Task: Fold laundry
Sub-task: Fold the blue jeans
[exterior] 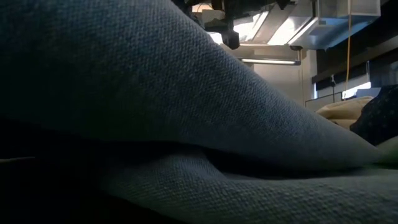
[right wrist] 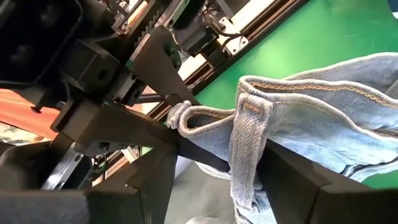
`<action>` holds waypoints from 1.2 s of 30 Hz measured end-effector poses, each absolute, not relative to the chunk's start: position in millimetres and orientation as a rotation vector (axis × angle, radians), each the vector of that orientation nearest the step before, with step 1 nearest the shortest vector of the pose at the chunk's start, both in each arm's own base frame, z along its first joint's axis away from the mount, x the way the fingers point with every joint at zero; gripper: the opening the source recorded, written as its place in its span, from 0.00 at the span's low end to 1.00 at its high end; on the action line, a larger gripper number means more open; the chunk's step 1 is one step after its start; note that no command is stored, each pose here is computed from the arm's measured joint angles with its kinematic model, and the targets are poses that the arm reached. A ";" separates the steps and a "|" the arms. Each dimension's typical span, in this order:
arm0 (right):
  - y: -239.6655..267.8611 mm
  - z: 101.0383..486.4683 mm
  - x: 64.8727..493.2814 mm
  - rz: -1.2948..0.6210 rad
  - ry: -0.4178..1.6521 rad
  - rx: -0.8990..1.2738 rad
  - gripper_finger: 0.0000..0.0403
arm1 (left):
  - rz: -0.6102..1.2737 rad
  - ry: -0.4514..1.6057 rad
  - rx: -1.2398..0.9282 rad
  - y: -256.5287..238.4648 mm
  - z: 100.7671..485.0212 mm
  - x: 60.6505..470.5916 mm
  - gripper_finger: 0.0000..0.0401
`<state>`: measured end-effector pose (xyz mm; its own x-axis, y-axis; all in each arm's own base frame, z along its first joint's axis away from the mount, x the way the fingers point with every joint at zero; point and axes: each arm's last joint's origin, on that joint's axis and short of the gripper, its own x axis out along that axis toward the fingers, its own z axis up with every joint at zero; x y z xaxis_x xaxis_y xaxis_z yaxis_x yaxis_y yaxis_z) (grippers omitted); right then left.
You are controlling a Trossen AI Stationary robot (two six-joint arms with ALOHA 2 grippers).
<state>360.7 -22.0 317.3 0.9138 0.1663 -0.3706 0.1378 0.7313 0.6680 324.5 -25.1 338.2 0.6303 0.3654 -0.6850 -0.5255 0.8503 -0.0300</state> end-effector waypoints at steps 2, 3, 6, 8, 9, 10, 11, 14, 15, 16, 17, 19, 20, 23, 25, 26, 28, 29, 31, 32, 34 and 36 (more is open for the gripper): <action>-22.2 317.2 360.7 0.006 0.426 0.756 0.54 | 0.515 0.727 -0.235 -25.0 338.2 324.5 0.06; -22.2 317.1 360.6 0.005 0.427 0.756 0.54 | 0.514 0.728 -0.228 -25.1 338.2 324.5 0.06; -26.2 317.0 360.3 -0.004 0.424 0.759 0.54 | 0.503 0.735 -0.199 -25.3 338.1 324.6 0.06; -26.2 317.4 360.3 0.023 0.429 0.764 0.54 | 0.497 0.739 -0.177 -25.6 338.3 324.5 0.06; -26.9 318.0 360.2 0.056 0.433 0.759 0.54 | 0.492 0.739 -0.166 -25.9 338.4 324.7 0.06; -29.5 318.2 360.0 0.088 0.437 0.755 0.54 | 0.482 0.737 -0.155 -26.4 338.9 325.1 0.06; -31.6 318.6 359.8 0.109 0.439 0.760 0.54 | 0.472 0.734 -0.141 -27.1 339.5 325.6 0.06; -35.5 320.1 359.9 0.116 0.425 0.775 0.54 | 0.465 0.726 -0.092 -28.4 340.6 326.4 0.06; -35.4 320.8 360.1 0.122 0.420 0.774 0.54 | 0.464 0.725 -0.076 -28.5 340.9 326.5 0.06; -35.4 321.2 360.2 0.128 0.416 0.773 0.54 | 0.462 0.726 -0.062 -28.5 341.0 326.6 0.06; -35.5 321.5 360.4 0.126 0.411 0.772 0.54 | 0.463 0.726 -0.059 -28.6 341.1 326.5 0.06; -35.4 321.5 360.7 0.096 0.403 0.777 0.54 | 0.469 0.725 -0.059 -28.0 341.1 326.5 0.06; -35.8 321.4 360.9 0.071 0.395 0.776 0.54 | 0.473 0.724 -0.058 -27.6 341.1 326.5 0.06; -32.9 321.3 362.2 0.001 0.369 0.777 0.54 | 0.477 0.718 -0.057 -27.1 341.4 326.9 0.06; -34.5 321.4 363.0 -0.034 0.348 0.771 0.54 | 0.485 0.715 -0.055 -27.0 341.6 326.9 0.06; -34.4 321.9 363.3 -0.038 0.340 0.769 0.54 | 0.492 0.712 -0.055 -26.9 341.7 326.9 0.06; -34.6 323.1 363.8 -0.049 0.322 0.765 0.54 | 0.503 0.706 -0.052 -26.6 342.0 326.8 0.06; -33.2 323.3 364.0 -0.059 0.316 0.761 0.54 | 0.506 0.706 -0.052 -26.2 342.0 326.8 0.06; -30.9 323.0 364.3 -0.091 0.307 0.751 0.54 | 0.512 0.704 -0.053 -26.1 342.0 326.8 0.06; -29.4 322.6 364.4 -0.107 0.305 0.744 0.54 | 0.516 0.702 -0.057 -26.0 342.1 326.7 0.06; -25.8 322.5 364.8 -0.123 0.301 0.722 0.53 | 0.530 0.695 -0.065 -26.3 342.2 326.6 0.06; -22.9 320.0 366.9 -0.154 0.296 0.706 0.51 | 0.540 0.699 -0.058 -25.7 341.7 326.2 0.06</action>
